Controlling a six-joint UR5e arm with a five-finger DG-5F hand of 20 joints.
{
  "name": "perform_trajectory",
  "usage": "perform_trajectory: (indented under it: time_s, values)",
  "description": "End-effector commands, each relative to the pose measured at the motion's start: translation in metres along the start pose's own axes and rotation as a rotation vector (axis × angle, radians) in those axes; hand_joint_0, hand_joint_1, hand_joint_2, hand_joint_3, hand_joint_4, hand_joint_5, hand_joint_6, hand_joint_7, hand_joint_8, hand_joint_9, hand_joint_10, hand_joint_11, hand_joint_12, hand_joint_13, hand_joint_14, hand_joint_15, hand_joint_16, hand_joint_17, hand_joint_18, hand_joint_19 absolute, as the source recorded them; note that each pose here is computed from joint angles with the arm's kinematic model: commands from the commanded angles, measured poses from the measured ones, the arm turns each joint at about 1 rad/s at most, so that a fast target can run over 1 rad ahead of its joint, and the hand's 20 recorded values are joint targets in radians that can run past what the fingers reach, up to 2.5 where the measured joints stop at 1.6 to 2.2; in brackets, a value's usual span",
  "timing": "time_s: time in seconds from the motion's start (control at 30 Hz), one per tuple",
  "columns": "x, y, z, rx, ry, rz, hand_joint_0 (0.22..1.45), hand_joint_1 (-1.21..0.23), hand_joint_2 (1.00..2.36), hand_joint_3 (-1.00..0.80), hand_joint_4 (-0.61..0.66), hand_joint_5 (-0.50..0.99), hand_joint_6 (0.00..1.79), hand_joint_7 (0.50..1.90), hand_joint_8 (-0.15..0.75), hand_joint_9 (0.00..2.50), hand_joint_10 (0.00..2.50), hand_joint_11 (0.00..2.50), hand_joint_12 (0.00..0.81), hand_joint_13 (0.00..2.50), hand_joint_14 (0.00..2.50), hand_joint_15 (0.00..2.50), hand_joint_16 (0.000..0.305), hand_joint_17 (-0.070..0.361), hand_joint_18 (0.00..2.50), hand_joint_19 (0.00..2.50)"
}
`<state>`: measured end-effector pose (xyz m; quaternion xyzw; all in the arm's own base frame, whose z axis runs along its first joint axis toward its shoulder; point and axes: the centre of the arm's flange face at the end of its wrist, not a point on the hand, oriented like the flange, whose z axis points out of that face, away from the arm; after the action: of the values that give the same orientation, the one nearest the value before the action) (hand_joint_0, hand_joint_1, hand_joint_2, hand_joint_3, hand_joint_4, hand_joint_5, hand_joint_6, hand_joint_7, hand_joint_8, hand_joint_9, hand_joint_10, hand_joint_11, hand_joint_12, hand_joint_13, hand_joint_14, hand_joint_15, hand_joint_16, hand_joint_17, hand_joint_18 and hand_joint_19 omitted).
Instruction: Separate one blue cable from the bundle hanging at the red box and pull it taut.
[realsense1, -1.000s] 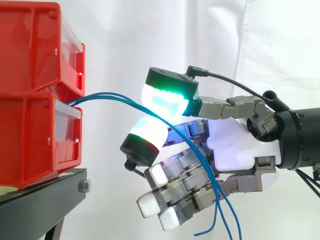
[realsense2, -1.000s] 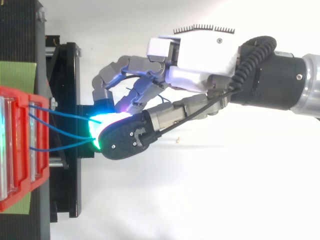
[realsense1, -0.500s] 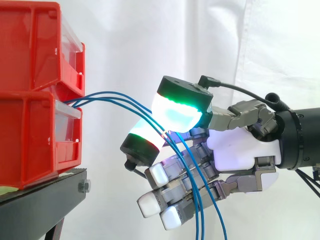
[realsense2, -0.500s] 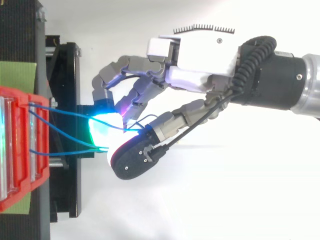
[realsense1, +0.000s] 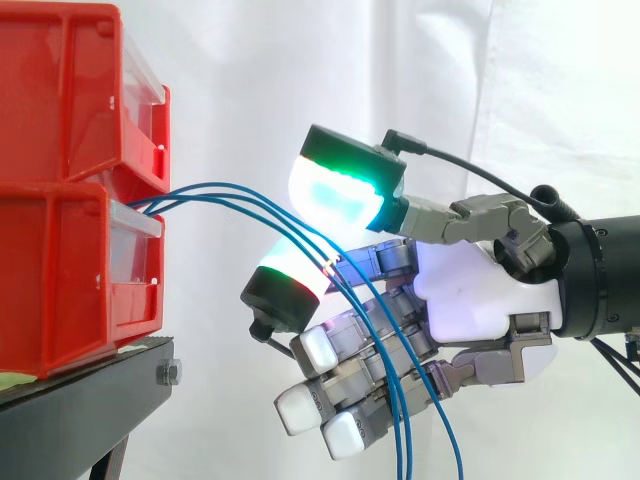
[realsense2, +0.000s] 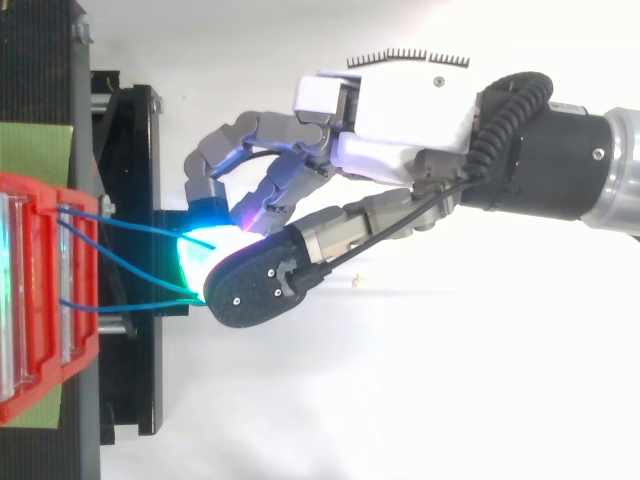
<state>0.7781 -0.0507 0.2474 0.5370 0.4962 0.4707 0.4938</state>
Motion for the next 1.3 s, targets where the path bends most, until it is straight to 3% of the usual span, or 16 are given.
perform_trajectory:
  time_s: [0.0,0.13,0.23,0.33,0.4,0.53,0.57,0.7,0.8,0.9,1.0,1.1,1.27]
  values:
    - [0.0,0.0,0.0,0.0,0.0,0.0,0.64,-0.72,1.01,-0.38,0.16,-0.18,0.85,1.22,0.381,0.91,0.02,0.77,0.404,0.76,0.02,0.44,0.054,0.121,0.75,0.5]
    - [0.0,0.0,0.0,0.0,0.0,0.0,0.69,-0.86,1.01,-0.34,0.14,-0.21,0.89,1.14,0.368,0.85,0.02,0.77,0.408,0.75,0.02,0.44,0.054,0.122,0.76,0.49]
    - [0.0,0.0,0.0,0.0,0.0,0.0,0.74,-0.89,1.0,-0.47,0.17,-0.21,0.89,1.11,0.366,0.84,0.02,0.77,0.405,0.75,0.02,0.42,0.055,0.123,0.76,0.47]
    - [0.0,0.0,0.0,0.0,0.0,0.0,0.7,-0.93,1.0,-0.5,0.17,-0.2,0.89,1.11,0.366,0.87,0.02,0.79,0.398,0.76,0.02,0.43,0.054,0.122,0.77,0.46]
    - [0.0,0.0,0.0,0.003,0.0,-0.001,0.62,-0.93,1.0,-0.5,0.17,-0.19,0.88,1.13,0.365,0.88,0.02,0.8,0.397,0.76,0.02,0.44,0.054,0.122,0.77,0.48]
    - [0.0,0.0,0.0,0.005,0.0,-0.001,0.48,-0.82,1.0,-0.5,0.19,-0.18,0.87,1.09,0.395,0.93,0.02,0.79,0.424,0.79,0.02,0.44,0.06,0.135,0.81,0.49]
    - [-0.001,0.0,0.0,0.005,-0.002,-0.001,0.47,-0.72,1.0,-0.5,0.2,-0.17,0.87,1.07,0.405,0.95,0.02,0.78,0.427,0.8,0.02,0.43,0.061,0.136,0.82,0.51]
    - [-0.002,-0.001,-0.001,0.006,0.0,-0.001,0.52,-0.48,1.0,-0.5,0.18,-0.16,0.84,1.11,0.4,1.0,0.02,0.76,0.42,0.82,0.02,0.46,0.057,0.129,0.82,0.55]
    - [-0.002,0.001,-0.001,0.005,0.0,-0.002,0.57,-0.47,1.0,-0.5,0.17,-0.16,0.83,1.13,0.386,1.0,0.02,0.76,0.41,0.81,0.02,0.46,0.055,0.124,0.8,0.57]
    - [-0.005,0.001,-0.002,0.013,-0.008,-0.019,0.58,-0.49,1.0,-0.5,0.17,-0.16,0.83,1.15,0.394,1.01,0.02,0.77,0.408,0.81,0.02,0.47,0.055,0.124,0.79,0.58]
    - [-0.005,0.011,-0.007,0.024,-0.011,-0.057,0.58,-0.52,1.0,-0.5,0.17,-0.16,0.83,1.16,0.392,1.01,0.02,0.77,0.409,0.81,0.02,0.47,0.055,0.125,0.79,0.58]
    - [-0.01,0.026,-0.016,0.046,-0.033,-0.121,0.58,-0.53,1.0,-0.5,0.17,-0.16,0.83,1.16,0.391,1.01,0.02,0.77,0.412,0.81,0.02,0.47,0.056,0.125,0.79,0.58]
    - [-0.014,0.04,-0.022,0.05,-0.073,-0.159,0.58,-0.54,1.0,-0.5,0.18,-0.17,0.83,1.16,0.399,1.01,0.02,0.77,0.412,0.82,0.02,0.47,0.056,0.125,0.8,0.58]
